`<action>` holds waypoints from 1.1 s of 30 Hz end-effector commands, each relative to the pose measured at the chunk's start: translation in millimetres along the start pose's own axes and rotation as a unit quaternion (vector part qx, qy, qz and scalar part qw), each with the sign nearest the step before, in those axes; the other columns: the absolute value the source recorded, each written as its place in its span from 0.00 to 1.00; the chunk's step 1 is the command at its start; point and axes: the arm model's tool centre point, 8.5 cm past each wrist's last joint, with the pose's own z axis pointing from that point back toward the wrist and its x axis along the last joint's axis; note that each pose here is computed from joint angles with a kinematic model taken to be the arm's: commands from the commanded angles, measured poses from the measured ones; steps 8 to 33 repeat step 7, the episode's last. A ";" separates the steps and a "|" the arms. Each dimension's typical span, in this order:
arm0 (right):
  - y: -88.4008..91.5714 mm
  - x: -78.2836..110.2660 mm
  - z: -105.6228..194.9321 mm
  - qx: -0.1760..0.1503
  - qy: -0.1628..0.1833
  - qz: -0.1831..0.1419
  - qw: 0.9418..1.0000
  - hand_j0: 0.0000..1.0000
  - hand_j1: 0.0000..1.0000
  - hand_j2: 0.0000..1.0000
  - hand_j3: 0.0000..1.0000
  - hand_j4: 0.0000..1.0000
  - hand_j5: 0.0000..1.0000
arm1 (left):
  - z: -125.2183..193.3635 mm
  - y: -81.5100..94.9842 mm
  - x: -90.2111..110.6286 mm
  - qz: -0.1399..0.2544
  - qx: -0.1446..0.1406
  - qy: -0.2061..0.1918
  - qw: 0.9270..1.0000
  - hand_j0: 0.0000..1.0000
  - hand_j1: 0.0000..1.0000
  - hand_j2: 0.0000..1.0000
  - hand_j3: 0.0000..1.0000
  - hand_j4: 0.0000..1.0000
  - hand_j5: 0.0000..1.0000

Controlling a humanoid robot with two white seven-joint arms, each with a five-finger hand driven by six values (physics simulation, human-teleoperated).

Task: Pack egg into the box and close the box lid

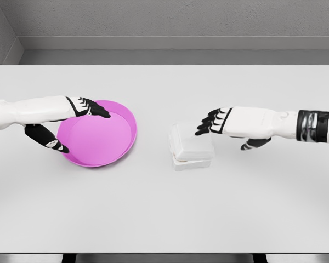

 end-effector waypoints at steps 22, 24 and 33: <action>-10.0 -37.6 61.3 -0.004 0.090 -0.002 0.996 1.00 1.00 1.00 1.00 1.00 1.00 | 0.9 -0.4 -2.8 0.006 0.003 0.002 1.000 1.00 1.00 1.00 1.00 1.00 1.00; -10.0 -37.6 61.3 -0.004 0.090 -0.002 0.996 1.00 1.00 1.00 1.00 1.00 1.00 | 0.9 -0.4 -2.8 0.006 0.003 0.002 1.000 1.00 1.00 1.00 1.00 1.00 1.00; -10.0 -37.6 61.3 -0.004 0.090 -0.002 0.996 1.00 1.00 1.00 1.00 1.00 1.00 | 0.9 -0.4 -2.8 0.006 0.003 0.002 1.000 1.00 1.00 1.00 1.00 1.00 1.00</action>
